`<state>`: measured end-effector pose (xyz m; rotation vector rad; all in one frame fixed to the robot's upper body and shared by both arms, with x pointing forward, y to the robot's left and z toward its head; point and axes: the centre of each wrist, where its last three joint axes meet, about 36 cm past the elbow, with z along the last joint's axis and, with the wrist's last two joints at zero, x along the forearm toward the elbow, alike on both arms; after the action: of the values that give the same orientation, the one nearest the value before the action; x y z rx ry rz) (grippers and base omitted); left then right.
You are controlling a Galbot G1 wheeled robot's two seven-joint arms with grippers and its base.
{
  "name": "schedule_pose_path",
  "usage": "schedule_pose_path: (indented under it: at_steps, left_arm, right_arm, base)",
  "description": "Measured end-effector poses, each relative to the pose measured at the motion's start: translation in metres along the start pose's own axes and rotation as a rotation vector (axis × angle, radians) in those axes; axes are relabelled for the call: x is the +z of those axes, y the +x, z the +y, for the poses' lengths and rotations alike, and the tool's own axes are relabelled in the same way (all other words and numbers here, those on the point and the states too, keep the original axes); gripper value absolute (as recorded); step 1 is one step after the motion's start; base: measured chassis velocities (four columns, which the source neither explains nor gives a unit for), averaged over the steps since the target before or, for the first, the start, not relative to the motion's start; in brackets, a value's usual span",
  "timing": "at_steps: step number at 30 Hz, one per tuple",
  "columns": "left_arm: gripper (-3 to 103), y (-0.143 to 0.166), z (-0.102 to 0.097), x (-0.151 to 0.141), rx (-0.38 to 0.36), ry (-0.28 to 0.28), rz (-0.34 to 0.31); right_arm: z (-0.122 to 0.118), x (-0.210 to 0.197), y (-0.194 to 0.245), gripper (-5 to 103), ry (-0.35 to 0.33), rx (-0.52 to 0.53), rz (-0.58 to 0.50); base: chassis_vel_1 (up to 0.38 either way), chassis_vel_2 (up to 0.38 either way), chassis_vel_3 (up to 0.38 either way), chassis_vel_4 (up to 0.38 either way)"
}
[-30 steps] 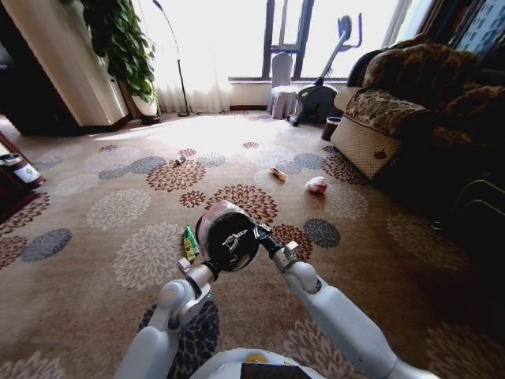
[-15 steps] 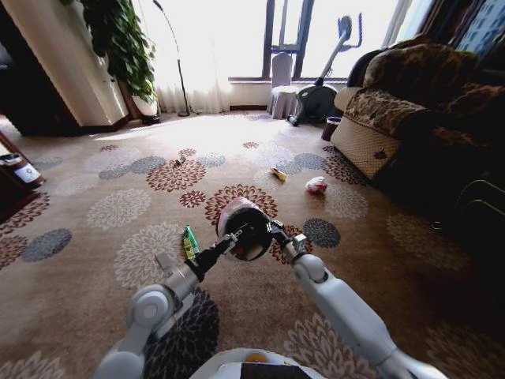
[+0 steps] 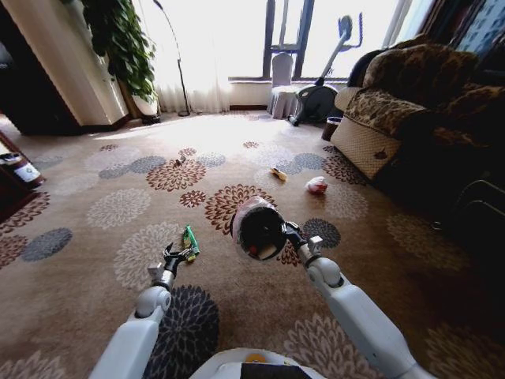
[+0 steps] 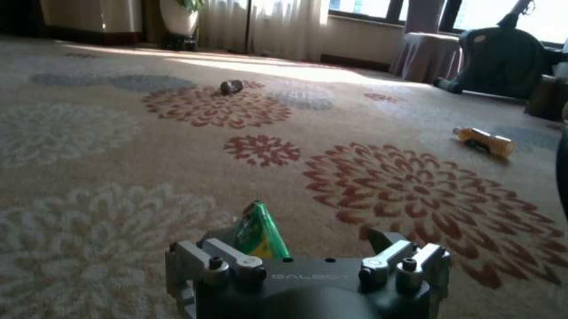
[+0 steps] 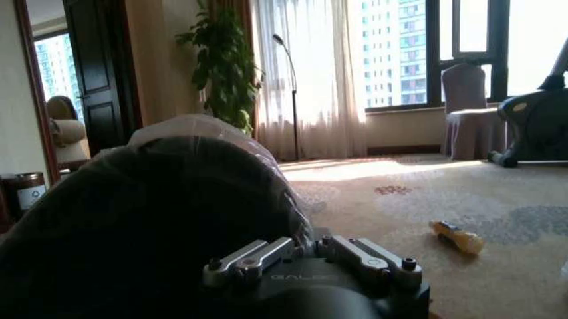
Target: Pick up the trash from the ground and place it into the trash bin.
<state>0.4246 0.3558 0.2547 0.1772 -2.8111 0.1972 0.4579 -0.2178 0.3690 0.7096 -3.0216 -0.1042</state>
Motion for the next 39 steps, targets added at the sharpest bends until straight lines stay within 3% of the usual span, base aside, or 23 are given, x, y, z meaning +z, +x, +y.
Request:
schedule_pose_path:
  at_steps: [1, 4, 6, 11, 17, 21, 26, 30, 32, 39]
  left_arm:
    - [100, 0.000, 0.000, 0.000, 0.000, 0.000, 0.000]
    - [99, -0.048, 0.006, 0.008, -0.050, 0.074, 0.068]
    - [100, -0.063, 0.009, 0.014, -0.067, 0.084, 0.099]
    - [100, -0.096, 0.011, 0.023, -0.105, 0.101, 0.160]
    - [100, -0.111, 0.008, 0.030, -0.105, 0.102, 0.204]
    - [102, -0.121, 0.011, 0.041, -0.120, 0.075, 0.260]
    - [88, -0.124, 0.009, 0.045, -0.087, 0.032, 0.294]
    - [76, -0.126, 0.007, 0.044, -0.082, 0.036, 0.293]
    - [76, -0.126, 0.006, 0.044, -0.082, 0.039, 0.294]
    - [56, -0.127, 0.004, 0.044, -0.082, 0.074, 0.294]
  right_arm:
    - [0.000, 0.000, 0.000, 0, 0.000, 0.000, 0.000]
    - [0.002, 0.001, 0.007, 0, -0.008, 0.002, 0.003]
    - [0.003, 0.001, 0.010, 0, -0.010, 0.002, 0.004]
    - [0.003, 0.002, 0.018, 0, -0.012, 0.007, 0.008]
    - [-0.002, 0.004, 0.025, 0, -0.010, 0.023, 0.011]
    - [-0.005, 0.004, 0.030, 0, -0.011, 0.031, 0.008]
    - [-0.013, 0.001, 0.037, 0, -0.004, 0.043, -0.003]
    - [-0.015, 0.000, 0.038, 0, -0.004, 0.049, -0.007]
    - [-0.016, 0.000, 0.038, 0, -0.005, 0.050, -0.007]
    - [-0.016, 0.003, 0.040, 0, -0.007, 0.053, -0.005]
  base:
    - [0.000, 0.000, 0.000, 0.000]
    - [0.000, 0.000, 0.000, 0.000]
    - [0.000, 0.000, 0.000, 0.000]
    - [0.000, 0.000, 0.000, 0.000]
    - [0.000, 0.000, 0.000, 0.000]
    - [0.000, 0.000, 0.000, 0.000]
    - [0.000, 0.000, 0.000, 0.000]
    - [0.000, 0.000, 0.000, 0.000]
    - [0.000, 0.000, 0.000, 0.000]
    - [0.000, 0.000, 0.000, 0.000]
